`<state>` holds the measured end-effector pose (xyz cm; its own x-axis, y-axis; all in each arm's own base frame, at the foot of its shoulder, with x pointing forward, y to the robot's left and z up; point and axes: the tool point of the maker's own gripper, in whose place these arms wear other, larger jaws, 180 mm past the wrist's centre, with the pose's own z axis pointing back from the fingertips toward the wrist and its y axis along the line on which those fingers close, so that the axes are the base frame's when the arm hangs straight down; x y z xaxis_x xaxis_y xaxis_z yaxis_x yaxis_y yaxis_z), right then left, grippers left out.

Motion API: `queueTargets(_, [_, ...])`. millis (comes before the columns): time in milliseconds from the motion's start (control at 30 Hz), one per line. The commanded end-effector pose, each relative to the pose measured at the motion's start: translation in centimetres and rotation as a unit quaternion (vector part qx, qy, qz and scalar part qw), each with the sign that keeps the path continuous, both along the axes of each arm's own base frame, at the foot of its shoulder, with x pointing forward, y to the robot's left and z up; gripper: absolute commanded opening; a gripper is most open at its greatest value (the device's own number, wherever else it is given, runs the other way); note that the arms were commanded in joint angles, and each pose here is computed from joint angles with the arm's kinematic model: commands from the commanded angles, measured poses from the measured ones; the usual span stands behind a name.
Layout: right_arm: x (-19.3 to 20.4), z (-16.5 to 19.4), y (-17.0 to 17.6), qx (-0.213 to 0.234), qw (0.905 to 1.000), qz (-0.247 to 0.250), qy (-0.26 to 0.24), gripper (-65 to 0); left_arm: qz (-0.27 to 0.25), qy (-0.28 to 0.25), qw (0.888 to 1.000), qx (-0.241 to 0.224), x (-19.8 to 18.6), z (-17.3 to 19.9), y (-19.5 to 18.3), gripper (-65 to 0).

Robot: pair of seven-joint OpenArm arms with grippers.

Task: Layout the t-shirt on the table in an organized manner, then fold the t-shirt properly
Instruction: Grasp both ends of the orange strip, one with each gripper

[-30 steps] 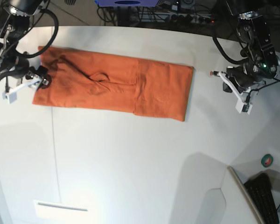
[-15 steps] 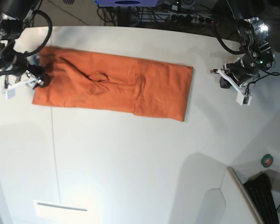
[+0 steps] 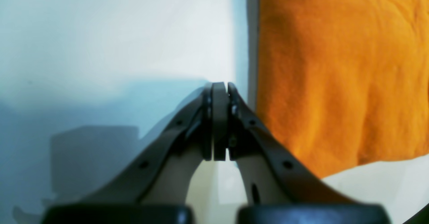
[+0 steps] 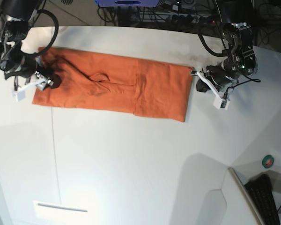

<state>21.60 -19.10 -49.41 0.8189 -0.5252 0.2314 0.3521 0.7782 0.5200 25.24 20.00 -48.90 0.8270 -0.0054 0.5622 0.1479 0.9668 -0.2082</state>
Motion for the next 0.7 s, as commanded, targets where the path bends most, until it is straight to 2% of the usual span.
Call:
queueTargets(0, [-0.4, -0.1, -0.4, -0.009, 0.9999, 0.009, 0.009, -26.7, -0.001, -0.011, 1.0, 0.007, 0.7, 0.6, 0.5, -65.0])
queueTargets(100, [-0.5, -0.1, -0.4, -0.009, 0.9999, 0.01, 0.011, -28.1, -0.002, -0.01, 1.0, 0.007, 0.7, 0.6, 0.4, -65.0])
queueTargets(267, [-0.5, -0.1, -0.2, -0.008, 0.9998, 0.011, 0.011, -40.7, -0.002, -0.011, 1.0, -0.003, 0.8, 0.5, -0.6, -65.0])
queueTargets(400, [-0.5, -0.1, -0.3, -0.008, 0.9998, 0.009, 0.014, -42.0, -0.002, -0.01, 1.0, -0.009, 0.7, 0.3, -1.2, -65.0])
queueTargets(533, [-0.5, -0.2, -0.3, -0.008, 0.9998, 0.009, 0.014, -44.3, -0.033, -0.005, 0.999, -0.011, 0.6, 0.1, -3.0, -65.0])
queueTargets(600, [-0.3, -0.1, -0.5, -0.01, 0.9999, 0.008, 0.011, -51.6, -0.042, -0.003, 0.999, -0.012, 0.5, -0.1, -3.5, -65.0])
queueTargets(667, [-0.2, 0.0, -0.7, -0.012, 0.9998, 0.008, 0.01, -62.9, -0.046, 0.0, 0.999, -0.013, 0.3, -0.2, -3.8, -65.0])
